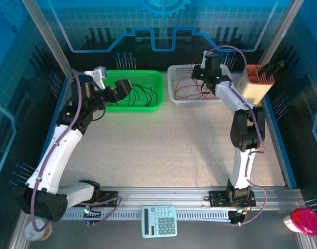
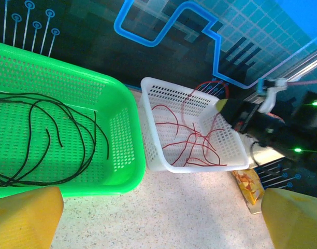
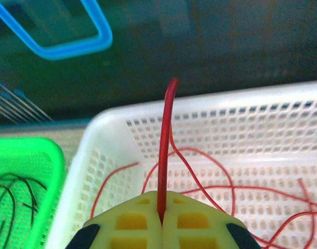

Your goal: Untangle the cables

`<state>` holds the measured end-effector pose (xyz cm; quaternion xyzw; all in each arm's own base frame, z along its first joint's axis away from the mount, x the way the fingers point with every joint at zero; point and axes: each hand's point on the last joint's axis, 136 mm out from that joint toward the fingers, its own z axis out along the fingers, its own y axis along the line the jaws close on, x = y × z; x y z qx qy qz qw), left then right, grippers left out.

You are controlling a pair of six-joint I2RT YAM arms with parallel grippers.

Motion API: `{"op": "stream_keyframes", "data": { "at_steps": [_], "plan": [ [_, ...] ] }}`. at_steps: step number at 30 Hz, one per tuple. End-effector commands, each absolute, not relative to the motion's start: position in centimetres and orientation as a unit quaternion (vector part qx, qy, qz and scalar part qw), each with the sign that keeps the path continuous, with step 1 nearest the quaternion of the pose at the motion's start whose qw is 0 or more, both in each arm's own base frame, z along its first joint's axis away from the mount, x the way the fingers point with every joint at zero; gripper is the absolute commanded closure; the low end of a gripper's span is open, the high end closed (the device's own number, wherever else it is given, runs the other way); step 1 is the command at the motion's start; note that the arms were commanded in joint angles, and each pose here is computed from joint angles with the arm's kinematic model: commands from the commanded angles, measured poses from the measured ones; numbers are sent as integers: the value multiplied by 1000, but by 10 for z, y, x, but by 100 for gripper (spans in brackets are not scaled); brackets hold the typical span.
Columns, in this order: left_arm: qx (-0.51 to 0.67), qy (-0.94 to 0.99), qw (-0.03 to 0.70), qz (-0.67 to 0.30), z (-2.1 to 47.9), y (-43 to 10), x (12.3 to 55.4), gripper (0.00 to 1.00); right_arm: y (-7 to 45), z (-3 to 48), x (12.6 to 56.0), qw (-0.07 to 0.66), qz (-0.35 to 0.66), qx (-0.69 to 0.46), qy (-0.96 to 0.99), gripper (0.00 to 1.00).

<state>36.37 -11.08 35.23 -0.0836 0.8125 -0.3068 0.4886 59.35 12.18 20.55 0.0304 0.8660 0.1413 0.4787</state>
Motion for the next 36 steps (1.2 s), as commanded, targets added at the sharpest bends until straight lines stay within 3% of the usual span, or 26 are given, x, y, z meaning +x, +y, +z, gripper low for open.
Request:
{"op": "stream_keyframes", "data": {
  "at_steps": [1,5,11,15,22,27,28,32,36],
  "plan": [
    [-81,808,485,-324,354,-117,355,1,152,181,593,456,168,3,874,100],
    [-81,809,481,-327,352,-118,354,1,154,161,583,436,164,11,885,99],
    [-81,809,481,-328,353,-119,351,1,131,181,565,438,165,39,883,40],
    [-79,811,483,-320,354,-117,349,1,124,217,550,460,176,34,870,22],
    [-76,813,487,-309,357,-113,341,1,124,287,516,501,206,23,840,13],
    [-77,817,502,-272,353,-100,335,1,124,318,468,528,226,15,818,5],
    [-77,820,505,-260,349,-96,335,1,125,320,457,531,230,13,815,0],
    [-80,828,521,-192,330,-76,334,1,127,321,409,543,229,-8,808,0],
    [-72,809,571,-123,315,-54,333,1,108,300,369,545,160,-2,823,0]
  ]
}}
